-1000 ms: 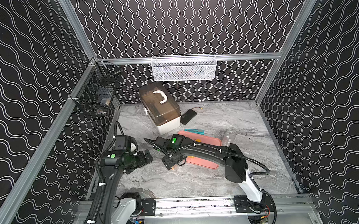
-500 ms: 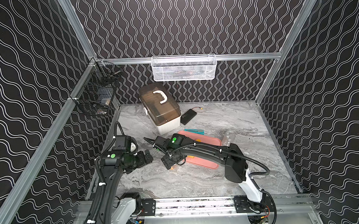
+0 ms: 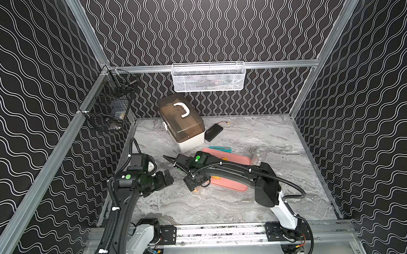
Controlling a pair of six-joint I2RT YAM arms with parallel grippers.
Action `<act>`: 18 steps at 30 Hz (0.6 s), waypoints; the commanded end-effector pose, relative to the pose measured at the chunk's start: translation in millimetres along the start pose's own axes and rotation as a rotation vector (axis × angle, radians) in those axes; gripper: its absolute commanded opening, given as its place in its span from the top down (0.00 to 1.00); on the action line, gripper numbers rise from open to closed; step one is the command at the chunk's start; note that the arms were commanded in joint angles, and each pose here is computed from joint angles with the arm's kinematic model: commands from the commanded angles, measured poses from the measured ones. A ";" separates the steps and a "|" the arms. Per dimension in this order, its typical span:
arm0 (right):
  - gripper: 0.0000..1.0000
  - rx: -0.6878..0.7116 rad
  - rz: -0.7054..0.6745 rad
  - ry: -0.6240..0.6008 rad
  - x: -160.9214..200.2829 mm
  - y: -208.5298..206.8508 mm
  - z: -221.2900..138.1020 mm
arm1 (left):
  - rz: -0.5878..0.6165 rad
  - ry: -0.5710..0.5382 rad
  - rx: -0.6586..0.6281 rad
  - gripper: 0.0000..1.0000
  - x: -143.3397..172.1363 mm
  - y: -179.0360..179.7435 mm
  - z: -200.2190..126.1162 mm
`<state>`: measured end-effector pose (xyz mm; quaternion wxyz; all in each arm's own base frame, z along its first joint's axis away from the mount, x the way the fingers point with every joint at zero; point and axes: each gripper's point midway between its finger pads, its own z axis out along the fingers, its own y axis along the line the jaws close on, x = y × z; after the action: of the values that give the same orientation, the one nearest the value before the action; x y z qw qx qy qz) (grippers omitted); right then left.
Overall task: Pour the cookies out of the jar
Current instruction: Pick up the jar from the center of the board.
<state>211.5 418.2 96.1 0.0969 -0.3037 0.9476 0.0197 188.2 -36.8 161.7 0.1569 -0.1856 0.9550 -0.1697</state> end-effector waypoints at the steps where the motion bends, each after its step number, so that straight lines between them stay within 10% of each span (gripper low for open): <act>1: 0.31 -0.009 0.016 -0.005 0.3 -0.5 -5.9 | 0.018 -0.007 0.011 0.01 -2.4 -2.4 -1.3; 18: 0.35 -0.044 0.051 -0.026 2.0 -3.5 -25.1 | 0.019 -0.002 0.029 0.01 -2.9 -6.4 -1.7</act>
<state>209.7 412.8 112.2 0.1033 -0.2928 0.9500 0.0336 188.8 -39.3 162.2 0.1540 -0.1842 0.9545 -0.1769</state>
